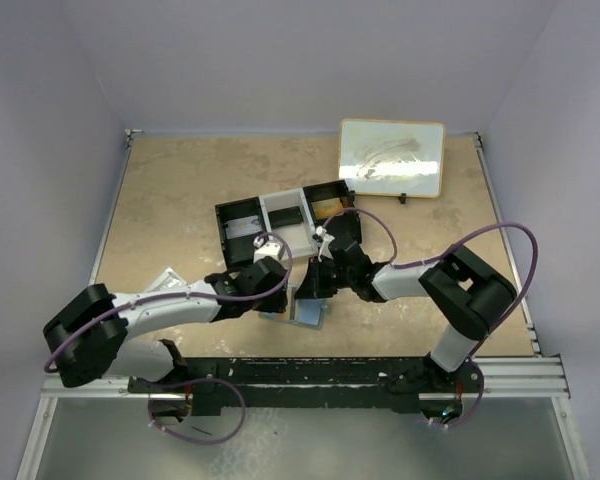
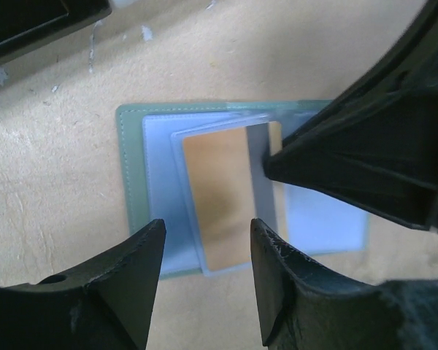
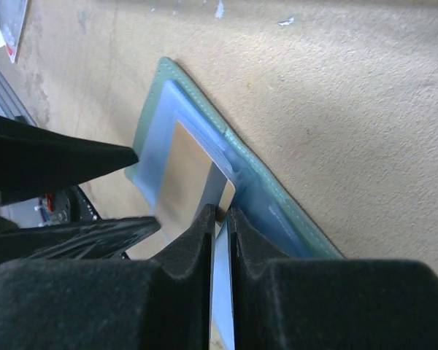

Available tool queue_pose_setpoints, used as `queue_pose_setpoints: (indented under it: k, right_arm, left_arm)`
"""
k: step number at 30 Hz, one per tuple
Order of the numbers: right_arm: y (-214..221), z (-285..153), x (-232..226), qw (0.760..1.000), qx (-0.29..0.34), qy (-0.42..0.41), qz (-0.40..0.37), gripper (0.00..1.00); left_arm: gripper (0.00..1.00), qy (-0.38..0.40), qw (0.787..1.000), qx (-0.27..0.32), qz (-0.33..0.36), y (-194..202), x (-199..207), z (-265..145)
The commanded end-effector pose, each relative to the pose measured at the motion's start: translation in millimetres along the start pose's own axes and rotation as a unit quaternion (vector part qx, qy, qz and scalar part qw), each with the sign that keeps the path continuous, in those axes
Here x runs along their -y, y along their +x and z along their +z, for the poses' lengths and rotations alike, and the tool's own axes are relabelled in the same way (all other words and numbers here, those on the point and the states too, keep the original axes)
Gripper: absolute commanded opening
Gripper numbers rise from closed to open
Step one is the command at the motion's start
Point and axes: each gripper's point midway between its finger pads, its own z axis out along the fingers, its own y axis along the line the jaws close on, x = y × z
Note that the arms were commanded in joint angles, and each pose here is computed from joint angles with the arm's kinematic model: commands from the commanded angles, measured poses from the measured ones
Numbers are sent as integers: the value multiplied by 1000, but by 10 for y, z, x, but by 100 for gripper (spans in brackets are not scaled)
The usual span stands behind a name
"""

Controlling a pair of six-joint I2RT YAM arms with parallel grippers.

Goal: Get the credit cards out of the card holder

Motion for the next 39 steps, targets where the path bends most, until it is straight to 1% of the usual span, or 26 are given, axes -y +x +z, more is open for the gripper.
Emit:
queue_pose_setpoints:
  k: [1,3,5,11,16,21,32,36,39]
  right_arm:
    - [43,51,228,998,-11,54,7,13]
    - [70,39,213,999,-9,46,18,14]
    - [96,11,167,999,-6,35,33,16]
    - [106,-73,50,997,19,0,81,24]
    - [93,-115,-172,989,37,-74,124,28]
    - [123,-176,-302,980,44,-127,147,28]
    - [155,-153,-258,980,43,-121,149,16]
    - [194,-139,-162,982,38,-94,158,16]
    - [209,-111,-83,983,36,-70,168,19]
  left_arm:
    - [48,-55,998,-5,9,62,-150,213]
    - [48,-68,997,-17,13,123,-169,289]
    - [46,-76,997,-15,9,162,-178,314]
    - [38,-35,999,-9,-31,304,-96,269]
    - [34,-3,998,2,-62,309,-22,205]
    - [33,2,997,1,-71,314,4,212]
    - [31,-16,998,1,-63,293,-35,198]
    - [30,-21,998,0,-61,296,-57,188]
    - [28,-21,998,0,-58,297,-62,180]
